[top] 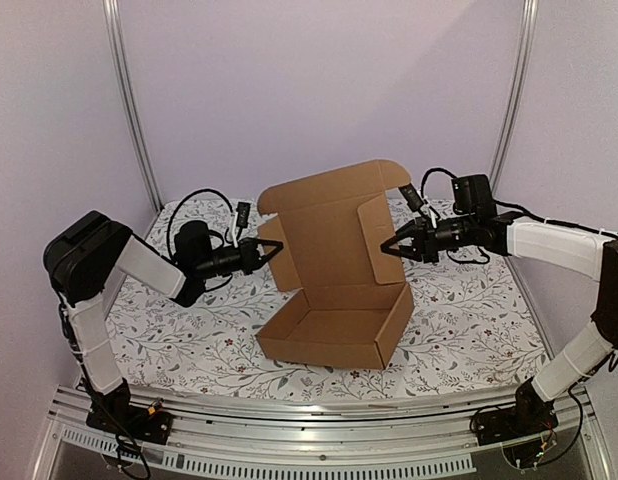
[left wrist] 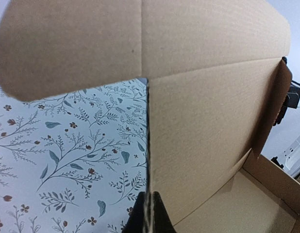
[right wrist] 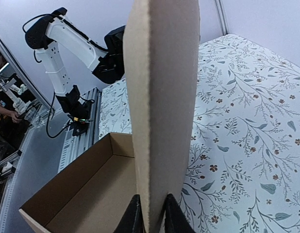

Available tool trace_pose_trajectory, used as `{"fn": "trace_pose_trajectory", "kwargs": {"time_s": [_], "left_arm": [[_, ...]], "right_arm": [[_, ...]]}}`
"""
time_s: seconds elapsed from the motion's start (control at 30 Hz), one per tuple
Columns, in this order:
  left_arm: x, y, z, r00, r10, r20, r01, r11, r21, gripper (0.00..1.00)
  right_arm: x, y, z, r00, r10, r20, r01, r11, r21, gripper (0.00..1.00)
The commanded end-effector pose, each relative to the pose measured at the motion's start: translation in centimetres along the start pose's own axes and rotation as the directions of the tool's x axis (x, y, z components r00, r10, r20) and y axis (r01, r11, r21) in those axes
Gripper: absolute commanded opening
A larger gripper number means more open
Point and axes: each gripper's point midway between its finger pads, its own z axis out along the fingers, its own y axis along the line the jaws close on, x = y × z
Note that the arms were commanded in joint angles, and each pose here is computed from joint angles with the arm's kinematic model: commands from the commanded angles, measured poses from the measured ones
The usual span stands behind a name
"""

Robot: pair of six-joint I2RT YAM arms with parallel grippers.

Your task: Fold the paper box

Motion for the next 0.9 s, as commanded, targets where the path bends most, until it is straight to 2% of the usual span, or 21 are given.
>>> {"fn": "trace_pose_trajectory", "kwargs": {"time_s": [0.0, 0.03, 0.07, 0.23, 0.33, 0.47, 0.6, 0.73, 0.87], "left_arm": [[-0.6, -2.7, 0.5, 0.999, 0.035, -0.016, -0.034, 0.998, 0.052, 0.00], [-0.8, -2.7, 0.4, 0.999, 0.037, -0.008, -0.037, 0.998, 0.043, 0.01], [-1.0, -2.7, 0.2, 0.999, 0.038, -0.002, -0.037, 0.999, 0.029, 0.07], [-2.3, -2.8, -2.2, 0.996, 0.083, 0.018, -0.081, 0.992, -0.096, 0.44], [-2.5, -2.8, -4.9, 0.993, 0.121, 0.007, -0.117, 0.970, -0.211, 0.54], [-2.7, -3.5, -9.2, 0.983, 0.177, 0.049, -0.153, 0.937, -0.315, 0.57], [-2.1, -2.7, -11.4, 0.978, 0.206, 0.009, -0.184, 0.892, -0.413, 0.57], [-1.4, -2.4, -9.9, 0.979, 0.198, -0.043, -0.199, 0.908, -0.370, 0.54], [-1.4, -4.9, -6.9, 0.972, 0.227, -0.059, -0.234, 0.948, -0.216, 0.52]], "right_arm": [[-0.1, -2.8, -0.1, 1.000, 0.009, -0.009, -0.007, 0.986, 0.168, 0.06], [-0.2, -2.9, -0.2, 1.000, 0.009, -0.008, -0.007, 0.982, 0.189, 0.04], [-0.5, -2.8, -0.6, 1.000, -0.003, 0.000, 0.003, 0.980, 0.197, 0.01], [-1.8, -1.1, -2.1, 0.998, -0.039, 0.039, 0.033, 0.990, 0.137, 0.00], [-2.6, 0.3, -3.8, 0.996, -0.039, 0.074, 0.035, 0.998, 0.056, 0.00], [-2.8, 2.4, -5.6, 0.996, -0.019, 0.091, 0.024, 0.998, -0.051, 0.00], [-3.1, 4.8, -6.7, 0.994, -0.003, 0.108, 0.018, 0.989, -0.145, 0.00], [-2.8, 6.1, -7.0, 0.994, 0.007, 0.106, 0.012, 0.984, -0.179, 0.00], [-2.0, 5.7, -6.9, 0.995, 0.004, 0.098, 0.010, 0.991, -0.136, 0.00]]}}
